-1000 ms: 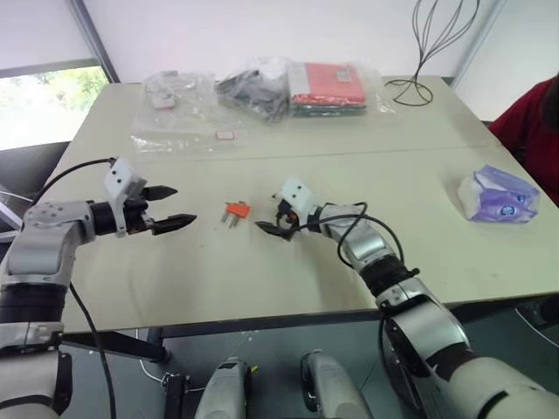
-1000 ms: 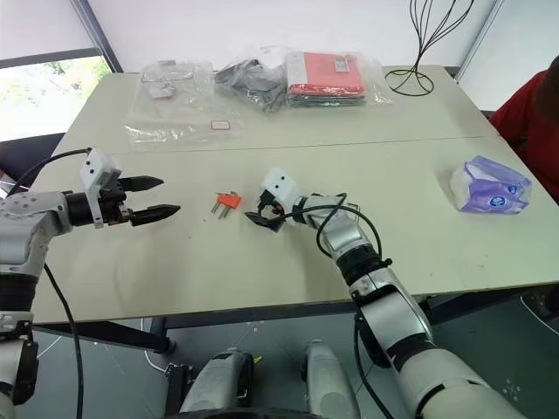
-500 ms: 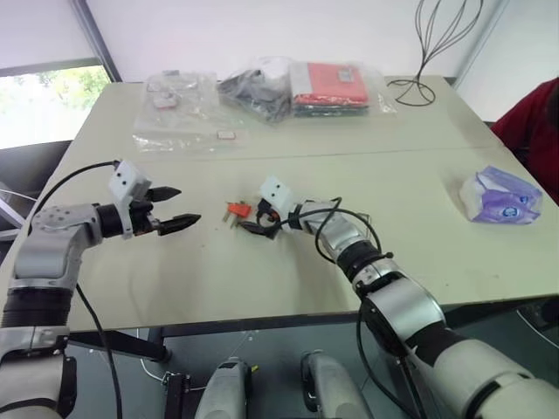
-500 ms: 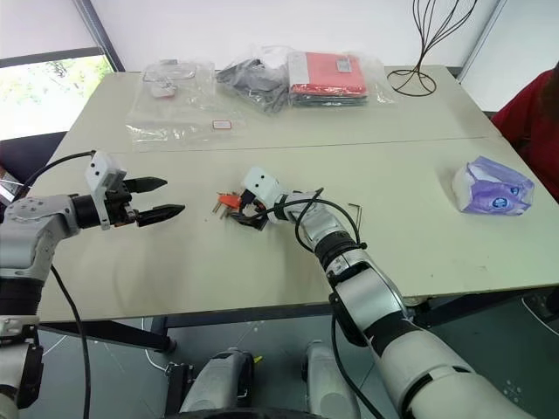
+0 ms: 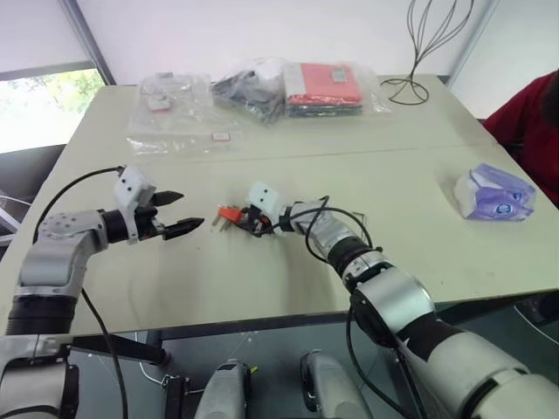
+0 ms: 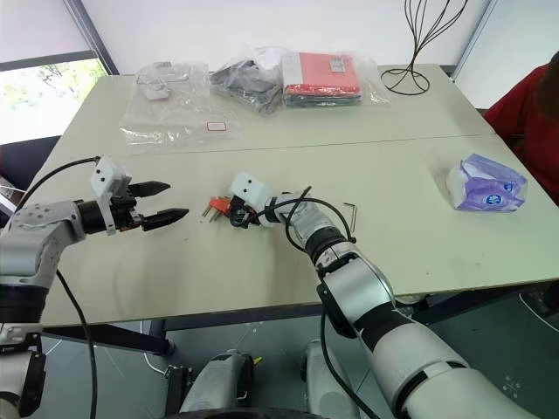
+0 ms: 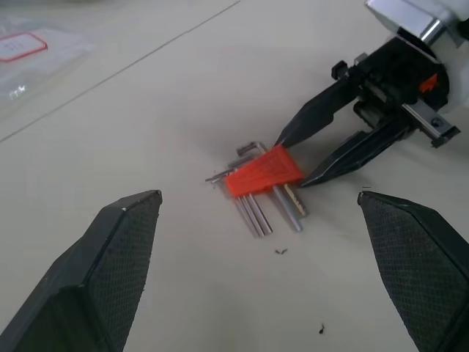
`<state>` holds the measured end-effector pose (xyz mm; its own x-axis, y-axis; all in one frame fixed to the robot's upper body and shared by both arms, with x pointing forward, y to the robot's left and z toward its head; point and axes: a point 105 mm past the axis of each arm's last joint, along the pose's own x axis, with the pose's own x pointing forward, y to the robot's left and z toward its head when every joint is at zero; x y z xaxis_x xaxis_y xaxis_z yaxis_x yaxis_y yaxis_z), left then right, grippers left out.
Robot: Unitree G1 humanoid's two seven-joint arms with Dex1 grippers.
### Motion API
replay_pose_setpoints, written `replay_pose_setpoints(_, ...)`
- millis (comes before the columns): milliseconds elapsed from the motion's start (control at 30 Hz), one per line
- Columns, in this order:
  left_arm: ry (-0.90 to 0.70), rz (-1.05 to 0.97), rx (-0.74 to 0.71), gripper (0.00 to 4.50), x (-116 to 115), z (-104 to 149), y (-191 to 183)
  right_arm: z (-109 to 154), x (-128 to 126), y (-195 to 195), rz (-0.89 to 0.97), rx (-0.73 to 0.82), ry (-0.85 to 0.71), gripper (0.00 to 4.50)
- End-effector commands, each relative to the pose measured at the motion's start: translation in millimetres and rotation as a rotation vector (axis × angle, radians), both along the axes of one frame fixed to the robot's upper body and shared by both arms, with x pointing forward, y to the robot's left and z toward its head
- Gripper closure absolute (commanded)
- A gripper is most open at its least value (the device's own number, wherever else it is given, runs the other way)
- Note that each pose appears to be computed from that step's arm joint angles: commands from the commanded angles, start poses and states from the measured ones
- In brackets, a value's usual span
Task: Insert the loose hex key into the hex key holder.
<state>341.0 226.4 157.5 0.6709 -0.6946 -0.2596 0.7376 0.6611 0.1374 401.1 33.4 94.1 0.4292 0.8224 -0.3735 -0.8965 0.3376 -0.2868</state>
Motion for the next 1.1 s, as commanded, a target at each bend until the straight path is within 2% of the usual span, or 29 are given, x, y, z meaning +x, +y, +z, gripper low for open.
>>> replay_pose_setpoints(33, -0.062, 0.001, -0.010, 0.00, 1, 16, 1, 6, 11, -15, -0.023, -0.094, -0.123, 3.47)
replay_pose_setpoints(167, -0.064, -0.005, -0.012, 0.00, 5, 17, 2, 34, 20, -32, 0.048, -0.243, -0.442, 3.47)
replay_pose_setpoints(233, -0.074, -0.025, -0.041, 0.00, 15, 26, -2, 78, 23, -49, 0.105, -0.321, -0.730, 3.47)
replay_pose_setpoints(300, -0.082, -0.044, -0.072, 0.00, 25, 35, -7, 104, 21, -61, 0.152, -0.392, -0.918, 3.47)
replay_pose_setpoints(500, -0.058, -0.165, -0.215, 0.00, 49, 61, -36, 157, 6, -79, 0.238, -0.516, -1.334, 3.47)
replay_pose_setpoints(633, -0.056, -0.281, -0.258, 0.00, 59, 72, -68, 175, -5, -84, 0.274, -0.515, -1.455, 3.47)
replay_pose_setpoints(833, -0.050, -0.399, -0.406, 0.00, 65, 95, -104, 184, -17, -87, 0.297, -0.501, -1.510, 3.47)
replay_pose_setpoints(1100, -0.050, -0.473, -0.385, 0.00, 65, 96, -123, 183, -20, -89, 0.280, -0.498, -1.494, 3.47)
